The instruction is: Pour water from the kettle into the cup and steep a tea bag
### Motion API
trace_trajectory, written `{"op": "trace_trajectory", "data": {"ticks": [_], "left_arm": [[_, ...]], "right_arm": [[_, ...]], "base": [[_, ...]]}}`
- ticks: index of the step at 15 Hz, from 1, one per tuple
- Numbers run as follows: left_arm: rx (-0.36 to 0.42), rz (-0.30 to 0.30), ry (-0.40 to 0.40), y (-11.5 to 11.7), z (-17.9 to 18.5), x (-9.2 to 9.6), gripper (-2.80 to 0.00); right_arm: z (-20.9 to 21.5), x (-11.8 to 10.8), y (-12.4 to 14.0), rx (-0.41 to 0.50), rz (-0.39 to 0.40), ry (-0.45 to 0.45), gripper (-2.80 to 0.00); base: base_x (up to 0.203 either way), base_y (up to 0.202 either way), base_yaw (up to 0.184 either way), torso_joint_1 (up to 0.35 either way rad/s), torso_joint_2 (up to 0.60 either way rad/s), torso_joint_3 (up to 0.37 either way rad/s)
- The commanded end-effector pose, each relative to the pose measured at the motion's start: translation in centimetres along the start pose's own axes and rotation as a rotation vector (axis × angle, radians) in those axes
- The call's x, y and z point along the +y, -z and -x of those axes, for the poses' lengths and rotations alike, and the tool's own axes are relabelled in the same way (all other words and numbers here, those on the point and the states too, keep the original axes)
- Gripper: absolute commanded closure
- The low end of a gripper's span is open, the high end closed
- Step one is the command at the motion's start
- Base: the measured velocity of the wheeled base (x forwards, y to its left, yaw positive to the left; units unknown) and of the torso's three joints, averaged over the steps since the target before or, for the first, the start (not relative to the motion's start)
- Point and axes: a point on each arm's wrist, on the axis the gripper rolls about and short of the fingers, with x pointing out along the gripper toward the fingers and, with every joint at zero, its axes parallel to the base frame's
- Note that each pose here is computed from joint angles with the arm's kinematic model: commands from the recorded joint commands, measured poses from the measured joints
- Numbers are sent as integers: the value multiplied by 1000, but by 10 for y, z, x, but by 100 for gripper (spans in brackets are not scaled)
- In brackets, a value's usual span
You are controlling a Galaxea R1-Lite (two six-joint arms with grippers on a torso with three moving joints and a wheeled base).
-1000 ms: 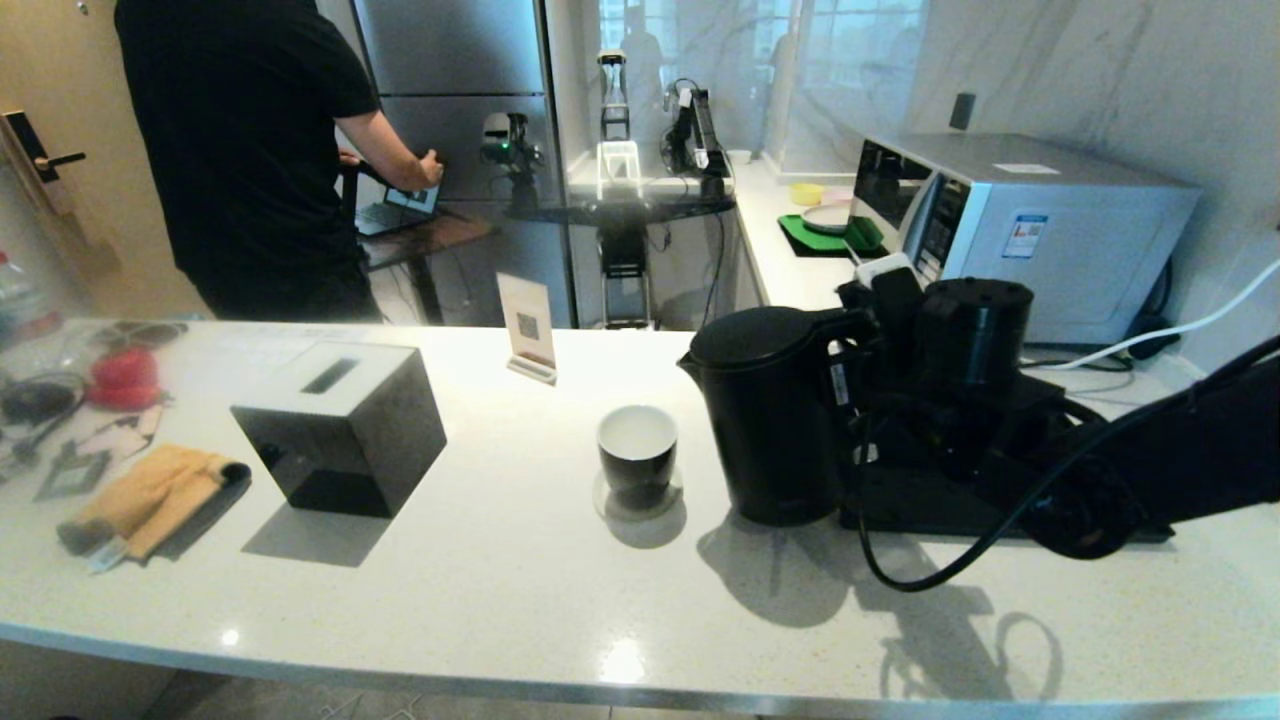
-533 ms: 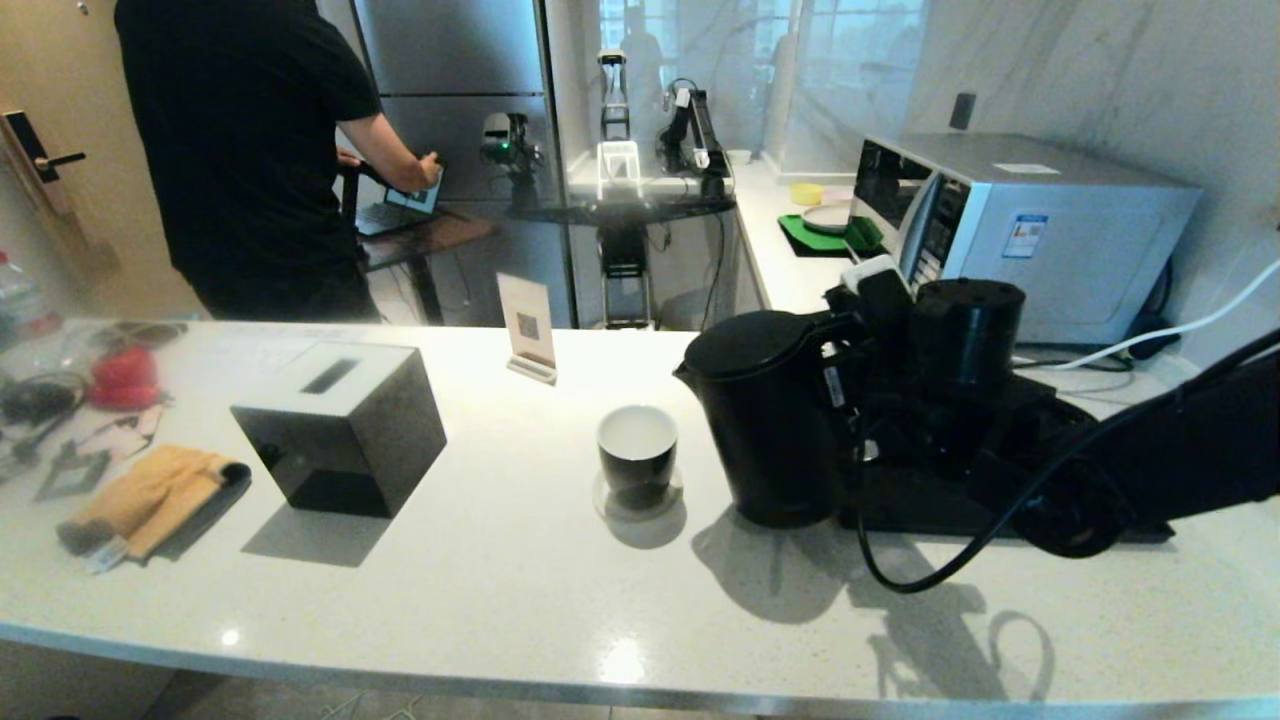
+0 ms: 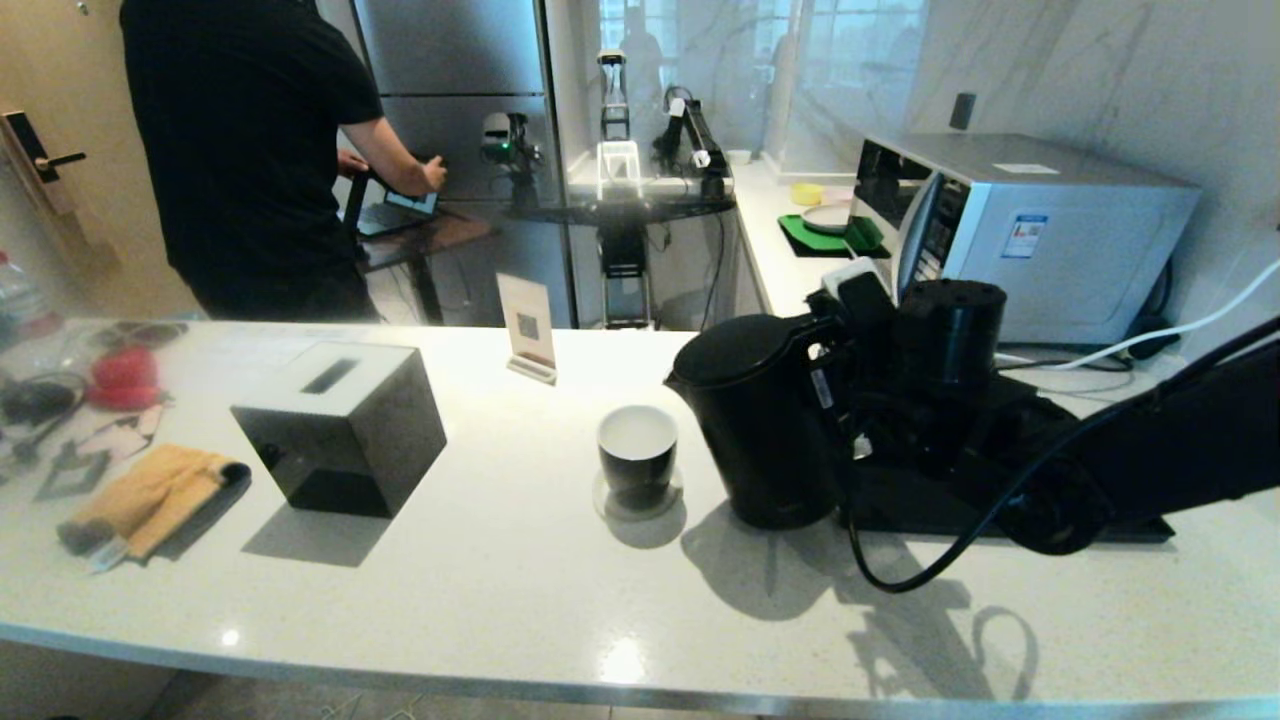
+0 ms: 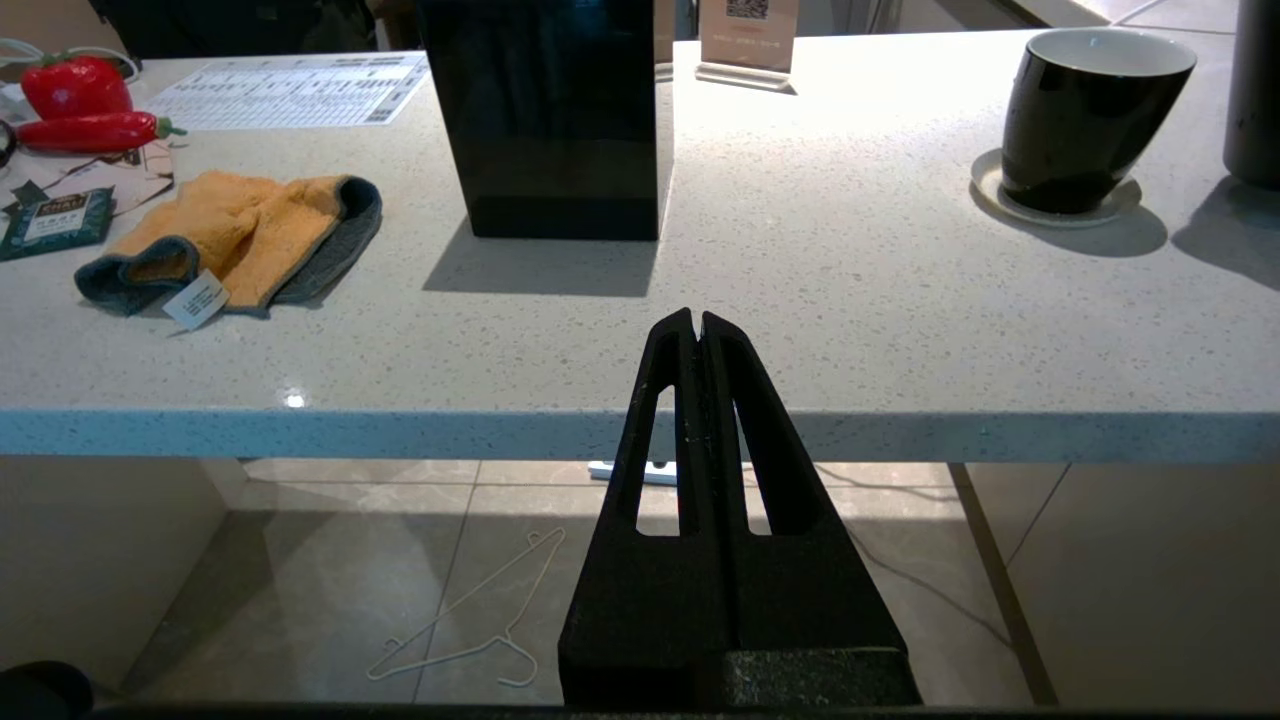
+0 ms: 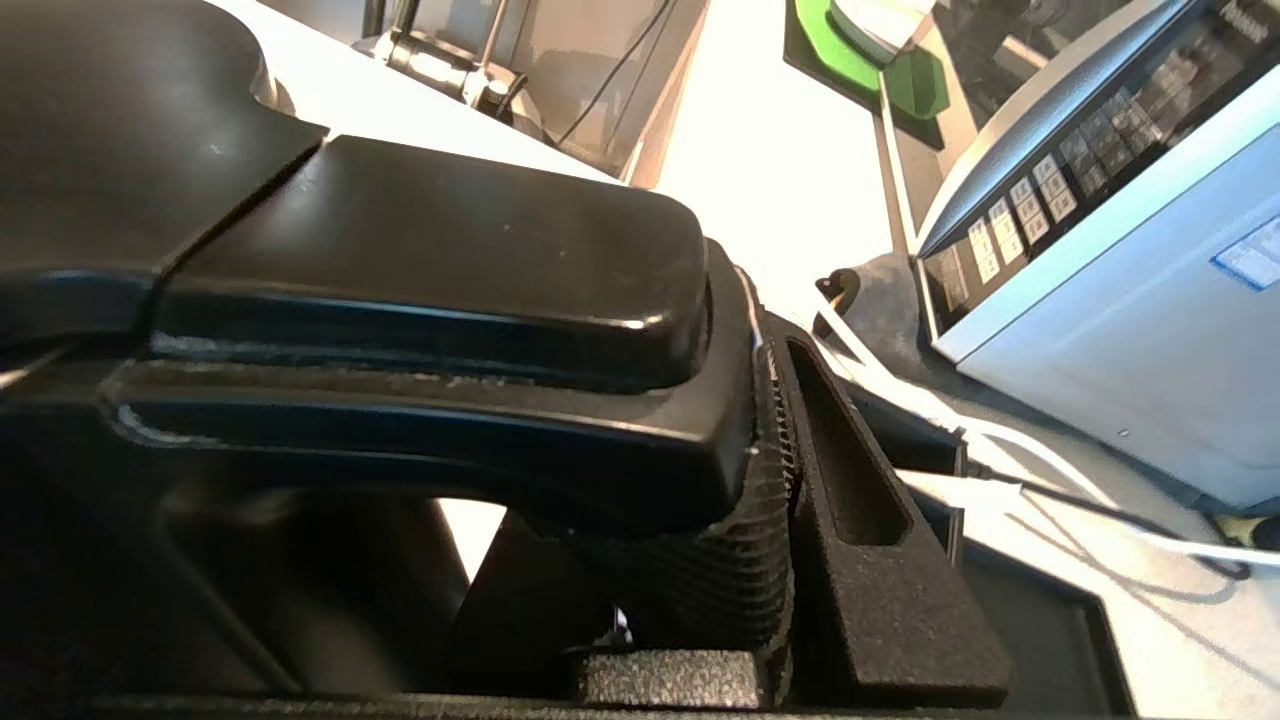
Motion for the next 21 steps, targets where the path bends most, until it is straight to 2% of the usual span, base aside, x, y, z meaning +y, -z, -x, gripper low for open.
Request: {"op": "trace_trajectory", "data": {"ticks": [1, 21], "left_arm": [[-1, -1, 0, 0, 0, 0, 0], [-1, -1, 0, 0, 0, 0, 0]], "right_arm": [[-4, 3, -2, -10, 3, 2, 0], [-19, 11, -6, -40, 139, 12, 0]], "base": [[0, 0, 0, 0, 0, 0], [0, 0, 0, 0, 0, 0]]}}
